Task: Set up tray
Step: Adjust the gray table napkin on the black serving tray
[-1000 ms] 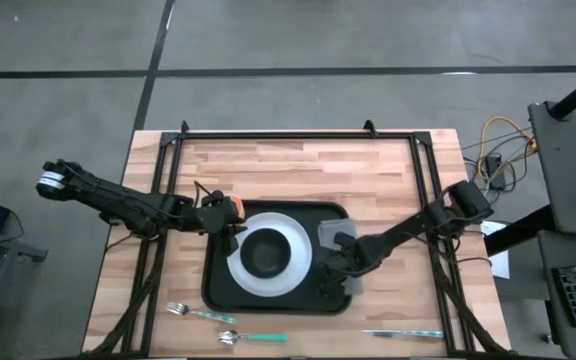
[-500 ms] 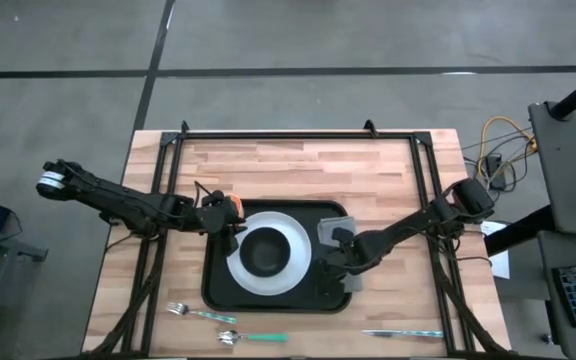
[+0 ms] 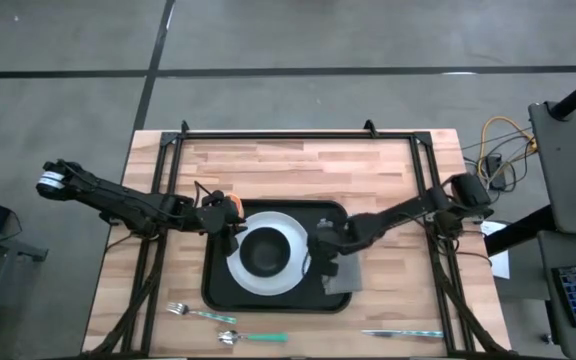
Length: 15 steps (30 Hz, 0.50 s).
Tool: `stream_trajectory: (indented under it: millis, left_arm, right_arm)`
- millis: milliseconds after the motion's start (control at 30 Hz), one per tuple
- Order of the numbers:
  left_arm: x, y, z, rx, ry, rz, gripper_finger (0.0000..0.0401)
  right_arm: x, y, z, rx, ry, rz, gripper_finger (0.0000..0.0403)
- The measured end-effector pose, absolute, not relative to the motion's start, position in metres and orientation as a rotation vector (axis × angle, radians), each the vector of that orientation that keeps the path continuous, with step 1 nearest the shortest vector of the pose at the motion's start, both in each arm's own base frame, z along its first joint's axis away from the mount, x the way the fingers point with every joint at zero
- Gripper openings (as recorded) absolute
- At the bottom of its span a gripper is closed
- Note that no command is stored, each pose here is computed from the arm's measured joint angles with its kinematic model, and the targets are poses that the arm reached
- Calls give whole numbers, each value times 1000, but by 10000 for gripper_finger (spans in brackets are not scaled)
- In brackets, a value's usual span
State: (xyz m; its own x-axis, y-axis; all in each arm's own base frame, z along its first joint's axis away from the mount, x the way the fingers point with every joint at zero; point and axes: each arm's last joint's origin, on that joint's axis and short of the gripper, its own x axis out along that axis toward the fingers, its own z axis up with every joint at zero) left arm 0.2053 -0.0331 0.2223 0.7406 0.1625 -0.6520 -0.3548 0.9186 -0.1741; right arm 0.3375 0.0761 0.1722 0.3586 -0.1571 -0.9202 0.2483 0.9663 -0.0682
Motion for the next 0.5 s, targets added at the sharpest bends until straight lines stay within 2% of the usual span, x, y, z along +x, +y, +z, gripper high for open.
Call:
stream_trajectory:
  millis: [167,267,500]
  left_arm:
    - [205,-33,222,-298,682,288,87]
    - [205,-33,222,-298,681,288,87]
    - [205,-33,222,-298,681,288,87]
  right_arm:
    - [339,61,172,91,1121,-430,130]
    - [339,58,170,203,1050,-605,149]
    - [338,61,159,477,916,-851,153]
